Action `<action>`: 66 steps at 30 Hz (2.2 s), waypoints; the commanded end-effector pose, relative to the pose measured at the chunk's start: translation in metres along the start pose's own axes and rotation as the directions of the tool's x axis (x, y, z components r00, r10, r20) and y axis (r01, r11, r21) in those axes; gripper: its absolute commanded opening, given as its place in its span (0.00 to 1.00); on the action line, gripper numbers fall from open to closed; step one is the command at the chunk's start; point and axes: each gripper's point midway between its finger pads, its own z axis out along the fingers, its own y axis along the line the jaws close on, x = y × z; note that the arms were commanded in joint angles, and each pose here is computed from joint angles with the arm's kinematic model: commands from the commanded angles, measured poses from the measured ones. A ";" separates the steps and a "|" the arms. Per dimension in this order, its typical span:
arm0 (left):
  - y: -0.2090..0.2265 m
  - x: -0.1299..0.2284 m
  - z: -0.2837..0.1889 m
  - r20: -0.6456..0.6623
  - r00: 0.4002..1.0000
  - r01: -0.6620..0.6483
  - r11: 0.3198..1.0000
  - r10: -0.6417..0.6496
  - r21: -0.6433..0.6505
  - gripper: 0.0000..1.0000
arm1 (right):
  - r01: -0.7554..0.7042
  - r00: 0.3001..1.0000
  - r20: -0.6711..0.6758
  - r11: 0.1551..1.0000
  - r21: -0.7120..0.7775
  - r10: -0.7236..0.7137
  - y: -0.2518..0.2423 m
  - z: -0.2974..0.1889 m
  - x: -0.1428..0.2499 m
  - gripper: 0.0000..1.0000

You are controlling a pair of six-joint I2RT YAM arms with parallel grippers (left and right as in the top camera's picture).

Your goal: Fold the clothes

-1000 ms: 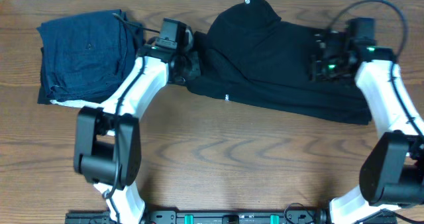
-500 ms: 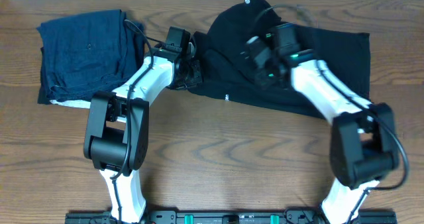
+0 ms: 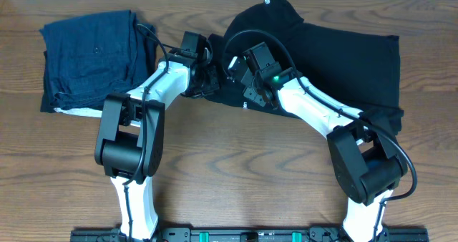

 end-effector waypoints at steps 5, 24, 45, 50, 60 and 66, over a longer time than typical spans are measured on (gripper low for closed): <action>0.012 0.009 0.015 -0.038 0.999 0.025 0.999 -0.026 -0.027 0.06 | 0.018 1.000 0.010 0.998 -0.063 -0.018 0.015 0.004 -0.001 0.61; 0.013 0.010 0.015 -0.039 0.999 0.025 0.999 -0.027 -0.028 0.06 | -0.084 0.996 0.015 0.988 -0.126 0.087 0.034 0.002 -0.007 0.34; 0.013 0.011 0.015 -0.045 0.999 0.027 0.999 -0.028 -0.031 0.06 | -0.100 0.995 -0.020 0.985 -0.139 0.098 0.041 0.020 0.002 0.36; 0.013 0.011 0.015 -0.045 0.999 0.027 0.999 -0.028 -0.031 0.06 | -0.108 0.994 -0.020 0.985 -0.135 0.106 0.040 0.020 0.002 0.22; 0.013 0.011 0.015 -0.045 0.999 0.027 0.999 -0.029 -0.031 0.06 | -0.213 0.977 -0.001 0.977 -0.010 0.213 0.012 0.022 -0.002 0.01; 0.013 0.011 0.015 -0.046 0.999 0.027 0.999 -0.029 -0.032 0.06 | -0.292 0.955 0.057 0.956 0.041 0.289 -0.026 0.022 -0.002 0.01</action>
